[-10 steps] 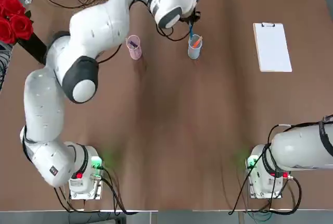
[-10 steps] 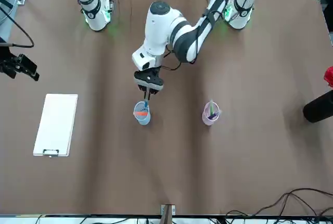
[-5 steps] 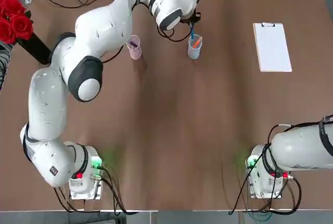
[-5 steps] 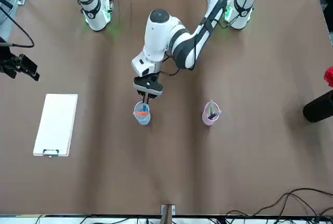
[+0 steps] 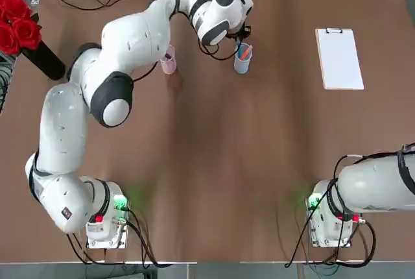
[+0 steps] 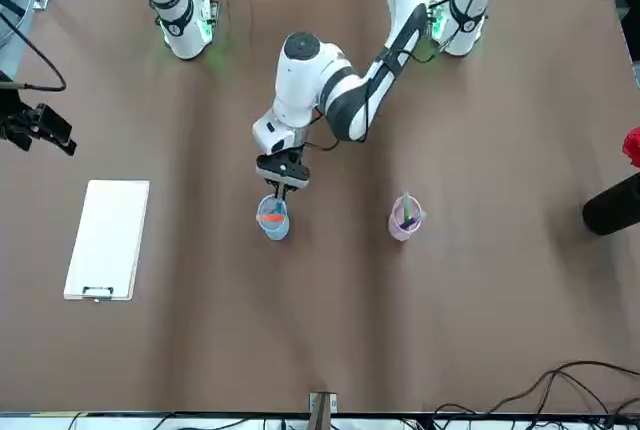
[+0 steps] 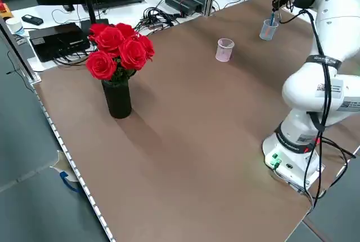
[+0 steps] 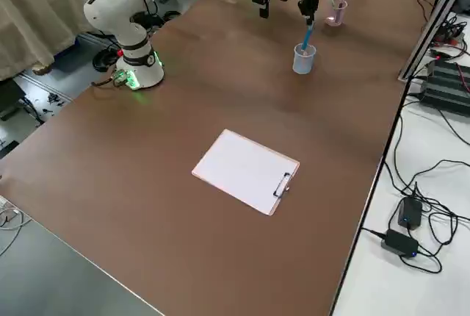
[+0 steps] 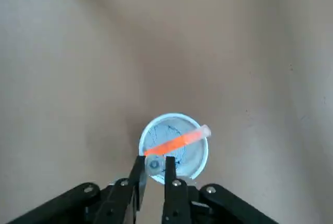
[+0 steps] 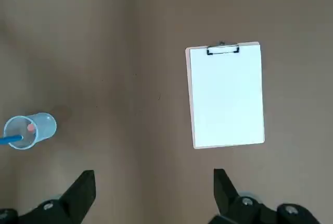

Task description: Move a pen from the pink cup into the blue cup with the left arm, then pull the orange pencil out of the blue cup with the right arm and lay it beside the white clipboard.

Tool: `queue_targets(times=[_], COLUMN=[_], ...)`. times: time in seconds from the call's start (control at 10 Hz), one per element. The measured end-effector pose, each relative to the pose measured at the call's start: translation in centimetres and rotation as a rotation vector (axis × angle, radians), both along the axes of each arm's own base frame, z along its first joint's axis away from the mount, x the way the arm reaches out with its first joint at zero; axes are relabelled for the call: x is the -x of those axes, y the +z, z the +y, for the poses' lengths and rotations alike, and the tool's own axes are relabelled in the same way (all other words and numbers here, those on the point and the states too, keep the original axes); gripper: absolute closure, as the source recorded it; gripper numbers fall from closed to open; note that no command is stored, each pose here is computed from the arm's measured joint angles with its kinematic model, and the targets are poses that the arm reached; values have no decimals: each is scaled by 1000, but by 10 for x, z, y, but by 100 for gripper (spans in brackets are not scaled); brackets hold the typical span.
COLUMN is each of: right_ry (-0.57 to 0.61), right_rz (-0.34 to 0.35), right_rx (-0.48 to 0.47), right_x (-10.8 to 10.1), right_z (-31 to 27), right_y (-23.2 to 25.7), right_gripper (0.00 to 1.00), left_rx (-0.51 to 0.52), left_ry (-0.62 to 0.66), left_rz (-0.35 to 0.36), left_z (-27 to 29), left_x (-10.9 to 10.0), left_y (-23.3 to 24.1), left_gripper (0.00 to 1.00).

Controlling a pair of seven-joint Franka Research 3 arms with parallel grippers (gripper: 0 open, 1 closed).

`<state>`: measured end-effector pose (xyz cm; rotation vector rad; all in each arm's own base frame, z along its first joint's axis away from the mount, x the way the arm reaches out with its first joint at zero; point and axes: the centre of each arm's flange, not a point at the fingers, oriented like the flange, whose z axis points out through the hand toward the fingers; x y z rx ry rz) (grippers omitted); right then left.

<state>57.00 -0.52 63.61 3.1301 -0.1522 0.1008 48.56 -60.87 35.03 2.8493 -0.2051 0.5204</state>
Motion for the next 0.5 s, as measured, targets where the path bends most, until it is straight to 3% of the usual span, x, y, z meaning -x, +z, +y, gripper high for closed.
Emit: queue_targets(times=[0.3,0.5], right_ry=[0,0], right_rz=[0,0], right_rx=[0,0], right_x=[0,0], right_z=[0,0], right_y=[0,0], right_gripper=[0,0], left_rx=[4,20], left_ry=[2,16], left_rz=[-3,-18], left_z=[0,4], left_x=[-2,-11], left_y=[2,14], left_gripper=[25,0])
